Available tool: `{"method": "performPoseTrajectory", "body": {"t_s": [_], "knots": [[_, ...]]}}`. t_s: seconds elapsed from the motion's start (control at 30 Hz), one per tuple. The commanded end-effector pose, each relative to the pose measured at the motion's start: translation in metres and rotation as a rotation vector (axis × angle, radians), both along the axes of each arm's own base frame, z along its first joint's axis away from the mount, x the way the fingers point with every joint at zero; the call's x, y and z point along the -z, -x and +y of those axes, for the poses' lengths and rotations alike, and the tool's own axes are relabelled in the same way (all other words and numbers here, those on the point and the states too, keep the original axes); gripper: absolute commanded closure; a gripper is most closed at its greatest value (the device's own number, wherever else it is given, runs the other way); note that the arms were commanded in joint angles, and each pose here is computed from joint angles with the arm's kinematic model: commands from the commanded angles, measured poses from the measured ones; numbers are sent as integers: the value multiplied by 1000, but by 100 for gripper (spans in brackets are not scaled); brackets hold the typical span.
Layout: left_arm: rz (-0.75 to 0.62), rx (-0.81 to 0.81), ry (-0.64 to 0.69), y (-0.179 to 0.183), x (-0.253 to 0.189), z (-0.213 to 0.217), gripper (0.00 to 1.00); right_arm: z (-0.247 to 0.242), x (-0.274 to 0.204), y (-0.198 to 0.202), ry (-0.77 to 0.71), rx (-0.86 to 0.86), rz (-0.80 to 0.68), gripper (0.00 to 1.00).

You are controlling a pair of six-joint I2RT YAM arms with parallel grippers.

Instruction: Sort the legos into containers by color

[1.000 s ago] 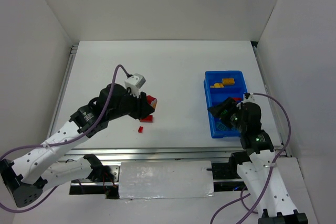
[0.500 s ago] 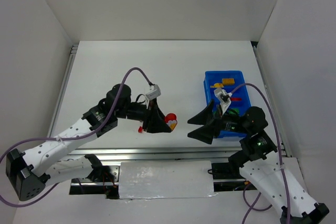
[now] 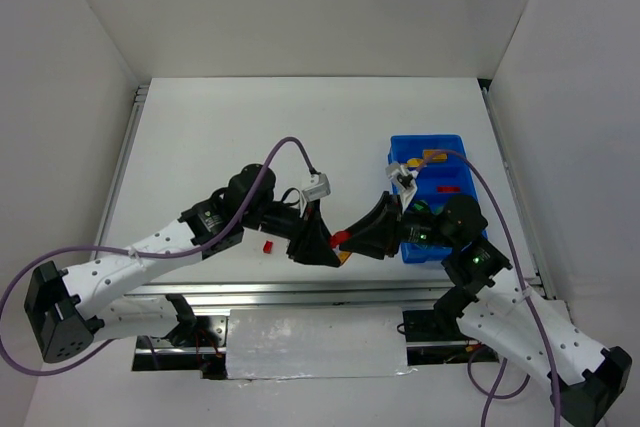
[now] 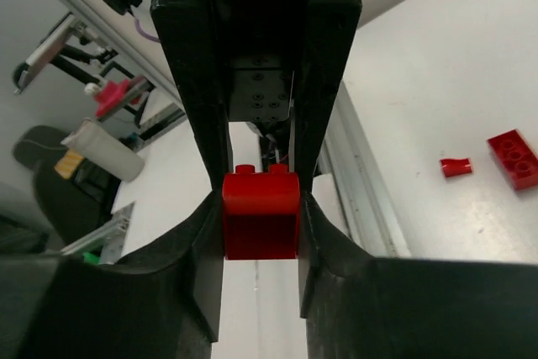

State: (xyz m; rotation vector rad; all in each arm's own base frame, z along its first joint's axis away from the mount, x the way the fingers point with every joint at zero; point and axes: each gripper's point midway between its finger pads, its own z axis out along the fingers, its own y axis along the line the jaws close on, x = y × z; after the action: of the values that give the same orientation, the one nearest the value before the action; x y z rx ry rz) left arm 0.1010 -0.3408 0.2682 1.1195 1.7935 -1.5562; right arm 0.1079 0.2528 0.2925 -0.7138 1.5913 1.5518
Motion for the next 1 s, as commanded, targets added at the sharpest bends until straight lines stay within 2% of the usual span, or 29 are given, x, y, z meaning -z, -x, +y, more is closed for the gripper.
{"method": "performPoseTrajectory", "body": {"t_s": [0.0,0.03,0.07,0.1,0.13,0.2,0.23,0.27,0.3,0.33,0.37,0.4,0.43,0.47,0.5,0.53,0.6,0.67,0.83,0.97], "knots": [[-98,5,90,-4,-33,-6,100,4,-16,3,-31,-10,-81,76],[-105,0,91,-5,-34,-6,100,5,-13,3,-28,-13,-78,83],[-111,-14,92,-7,-35,-5,100,5,-12,5,-28,-18,-74,95],[-118,-19,95,-8,-37,-5,100,5,-11,6,-31,-27,-73,100],[-123,-24,98,-8,-38,-4,100,5,-10,8,-35,-32,-80,100],[-128,-50,90,-12,-38,-4,82,3,-10,5,-40,-8,-82,100],[-133,-72,88,-16,-40,-4,67,0,-8,-8,-36,80,-70,100],[-123,-106,61,-20,-36,-3,8,-2,-6,-19,-28,148,-54,100],[-120,-196,17,-34,-32,0,1,-7,1,-30,8,224,-8,100],[-119,-268,-17,-45,-28,3,1,-18,6,-61,29,417,37,100],[-120,-367,-49,-60,-30,9,1,-28,13,-79,59,529,77,100],[-112,-613,-118,-98,-24,25,1,-43,22,-94,124,652,135,100],[-73,-727,-234,-108,-4,46,0,-55,40,-114,193,780,215,100],[-53,-858,-276,-127,-5,66,1,-87,48,-141,245,1013,249,100],[-39,-1013,-331,-145,2,90,0,-114,67,-158,366,1154,327,100],[-24,-1074,-408,-145,12,111,1,-137,76,-171,408,1272,372,100],[-41,-1233,-447,-152,10,148,0,-188,94,-192,483,1450,506,100],[-75,-1249,-500,-145,14,166,0,-214,94,-205,492,1552,516,100],[-147,-1216,-529,-128,17,188,0,-271,99,-223,539,1772,561,100],[-164,-1204,-547,-123,27,193,1,-285,109,-232,572,1813,601,100]]}}
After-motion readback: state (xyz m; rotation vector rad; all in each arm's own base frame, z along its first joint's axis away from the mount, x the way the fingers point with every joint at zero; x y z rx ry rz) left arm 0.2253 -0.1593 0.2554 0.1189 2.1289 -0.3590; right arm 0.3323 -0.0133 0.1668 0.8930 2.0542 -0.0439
